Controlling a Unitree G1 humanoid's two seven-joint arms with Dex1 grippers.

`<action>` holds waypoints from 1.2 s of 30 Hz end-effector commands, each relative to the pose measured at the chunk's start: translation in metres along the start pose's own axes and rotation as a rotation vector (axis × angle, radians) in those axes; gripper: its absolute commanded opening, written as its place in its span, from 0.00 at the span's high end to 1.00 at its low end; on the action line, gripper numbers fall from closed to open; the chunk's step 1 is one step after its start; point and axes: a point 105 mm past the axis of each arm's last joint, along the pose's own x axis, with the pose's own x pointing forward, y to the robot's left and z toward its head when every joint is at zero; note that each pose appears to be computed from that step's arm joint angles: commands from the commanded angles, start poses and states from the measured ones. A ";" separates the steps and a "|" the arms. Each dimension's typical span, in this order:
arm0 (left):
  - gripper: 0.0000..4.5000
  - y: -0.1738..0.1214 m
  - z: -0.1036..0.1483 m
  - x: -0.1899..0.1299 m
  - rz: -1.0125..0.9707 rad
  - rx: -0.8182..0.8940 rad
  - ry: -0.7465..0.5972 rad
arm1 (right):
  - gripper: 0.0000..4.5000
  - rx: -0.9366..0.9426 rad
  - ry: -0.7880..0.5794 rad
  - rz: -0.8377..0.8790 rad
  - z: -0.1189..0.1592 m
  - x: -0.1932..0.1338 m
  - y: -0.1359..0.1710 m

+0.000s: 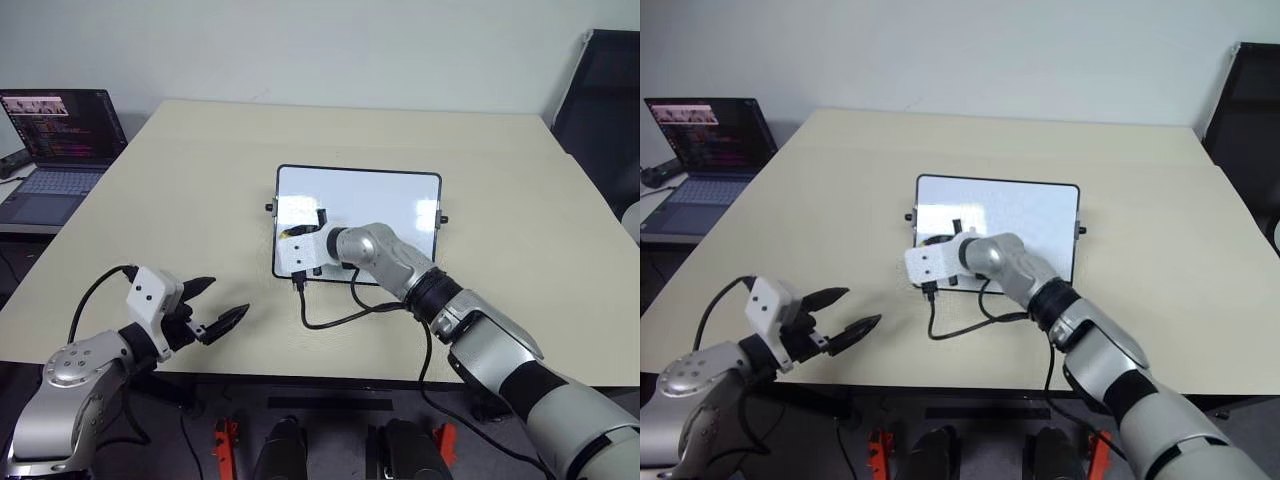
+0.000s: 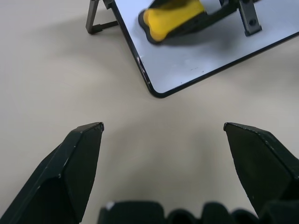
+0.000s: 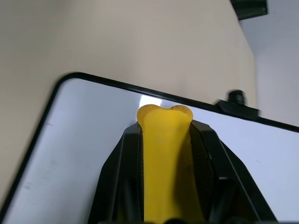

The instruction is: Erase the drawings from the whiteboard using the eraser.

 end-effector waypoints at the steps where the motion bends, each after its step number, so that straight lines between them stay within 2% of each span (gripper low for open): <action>1: 0.00 -0.005 0.012 0.003 -0.025 0.036 -0.032 | 0.78 0.035 0.076 -0.051 -0.027 -0.011 -0.012; 5: 0.00 -0.006 0.014 0.006 -0.037 0.033 -0.039 | 0.78 0.056 0.050 0.044 -0.026 -0.013 0.010; 7: 0.00 -0.009 0.021 0.010 -0.060 0.034 -0.054 | 0.78 0.067 0.039 0.156 -0.028 -0.019 0.042; 9: 0.00 -0.013 0.026 0.013 -0.087 0.040 -0.063 | 0.78 0.077 0.050 0.201 -0.033 -0.026 0.059; 13: 0.00 -0.020 0.040 0.024 -0.159 0.074 -0.083 | 0.78 0.139 0.088 0.146 -0.046 -0.049 0.056; 15: 0.00 -0.023 0.045 0.028 -0.184 0.088 -0.089 | 0.78 0.179 0.084 0.105 -0.046 -0.059 0.048; 20: 0.00 -0.036 0.066 0.042 -0.285 0.122 -0.133 | 0.78 0.419 0.039 -0.075 -0.038 -0.103 0.014; 24: 0.00 -0.046 0.081 0.054 -0.358 0.172 -0.157 | 0.78 0.595 0.103 -0.252 -0.052 -0.147 0.001; 26: 0.00 -0.054 0.090 0.062 -0.408 0.211 -0.164 | 0.78 0.730 0.169 -0.461 -0.068 -0.181 -0.008; 29: 0.00 -0.064 0.096 0.072 -0.474 0.213 -0.175 | 0.78 0.920 0.241 -0.616 -0.082 -0.210 0.002; 34: 0.00 -0.085 0.100 0.099 -0.591 0.282 -0.165 | 0.78 1.103 0.392 -0.673 -0.099 -0.236 0.043; 36: 0.00 -0.104 0.108 0.113 -0.686 0.323 -0.167 | 0.78 1.169 0.505 -0.718 -0.117 -0.247 0.064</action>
